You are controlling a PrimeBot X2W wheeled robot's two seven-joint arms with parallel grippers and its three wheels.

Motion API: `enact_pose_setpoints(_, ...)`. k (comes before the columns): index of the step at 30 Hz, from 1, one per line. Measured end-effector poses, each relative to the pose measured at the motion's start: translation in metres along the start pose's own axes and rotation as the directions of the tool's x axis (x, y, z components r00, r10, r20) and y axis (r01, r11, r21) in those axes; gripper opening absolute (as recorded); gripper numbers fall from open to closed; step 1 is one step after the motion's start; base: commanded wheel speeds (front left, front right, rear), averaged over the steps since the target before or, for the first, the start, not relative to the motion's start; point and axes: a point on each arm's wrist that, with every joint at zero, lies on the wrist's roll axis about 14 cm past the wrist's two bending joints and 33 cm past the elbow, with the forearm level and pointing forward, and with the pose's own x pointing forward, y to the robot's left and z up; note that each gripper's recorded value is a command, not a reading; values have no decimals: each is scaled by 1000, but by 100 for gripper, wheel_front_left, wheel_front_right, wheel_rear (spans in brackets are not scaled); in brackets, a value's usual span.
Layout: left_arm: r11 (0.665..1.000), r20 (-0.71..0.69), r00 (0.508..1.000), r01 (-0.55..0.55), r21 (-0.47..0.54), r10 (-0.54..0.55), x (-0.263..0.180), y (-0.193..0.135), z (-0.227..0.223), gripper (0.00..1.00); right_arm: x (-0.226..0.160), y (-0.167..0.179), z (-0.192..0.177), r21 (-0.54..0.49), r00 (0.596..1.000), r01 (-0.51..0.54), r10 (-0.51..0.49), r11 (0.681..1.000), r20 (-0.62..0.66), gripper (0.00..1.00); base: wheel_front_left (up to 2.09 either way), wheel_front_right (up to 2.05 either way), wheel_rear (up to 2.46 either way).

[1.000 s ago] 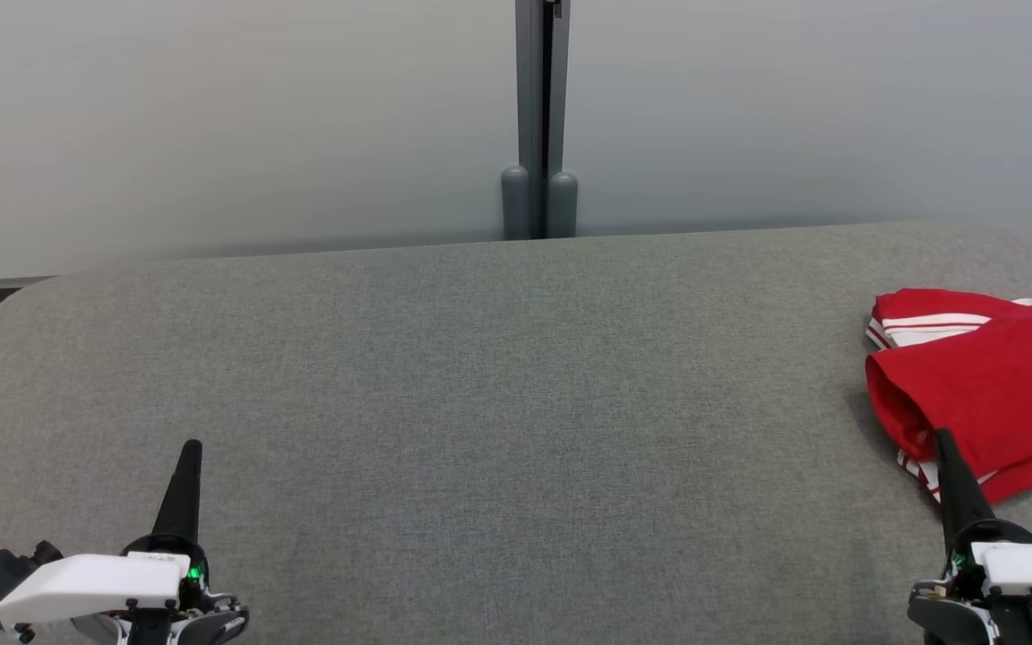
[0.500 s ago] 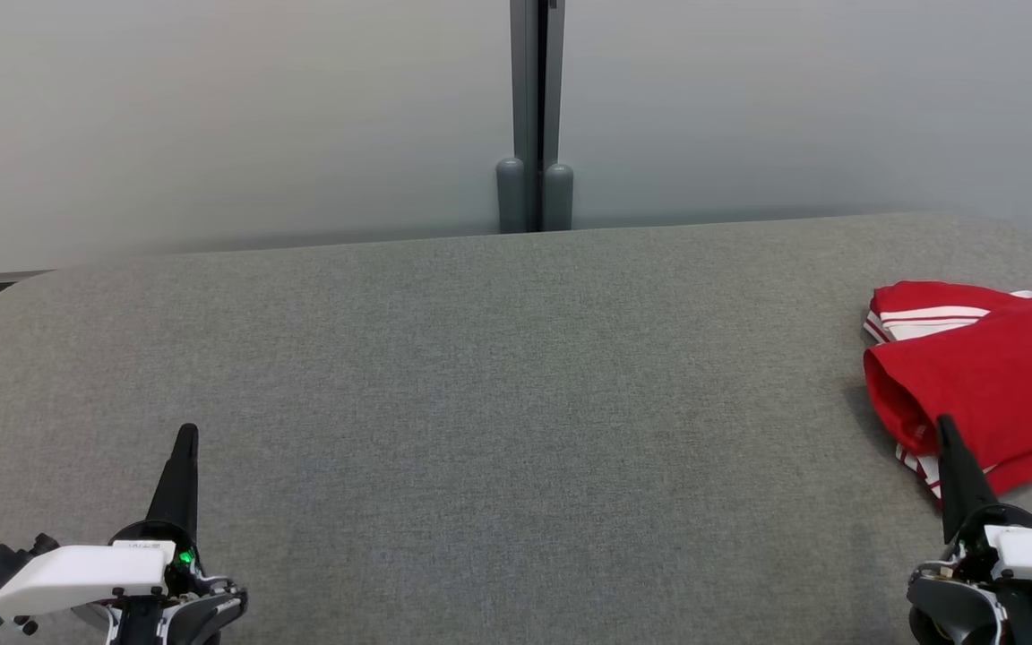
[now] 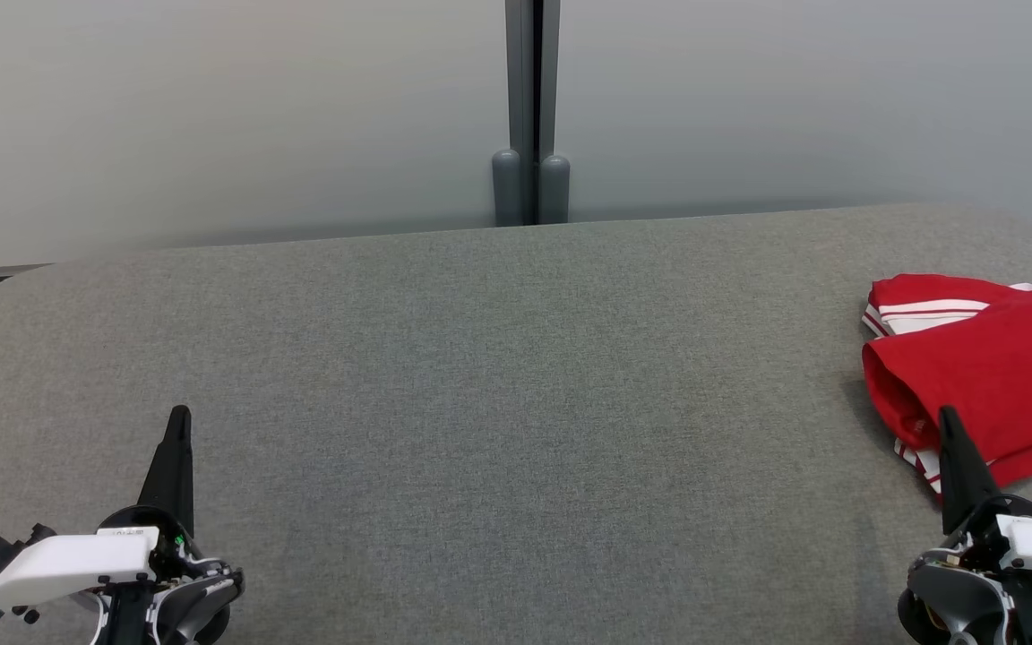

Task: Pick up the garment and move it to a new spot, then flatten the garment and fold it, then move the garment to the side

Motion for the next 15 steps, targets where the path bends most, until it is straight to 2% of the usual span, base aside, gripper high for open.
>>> enact_pose_setpoints(15, 1000, 0, 1000, 3, -2, -3, 1, -1, 0, 0, 0, 0, 1, 2, 1000, 0, 0, 1000, 2, 0, 0, 0, 0)
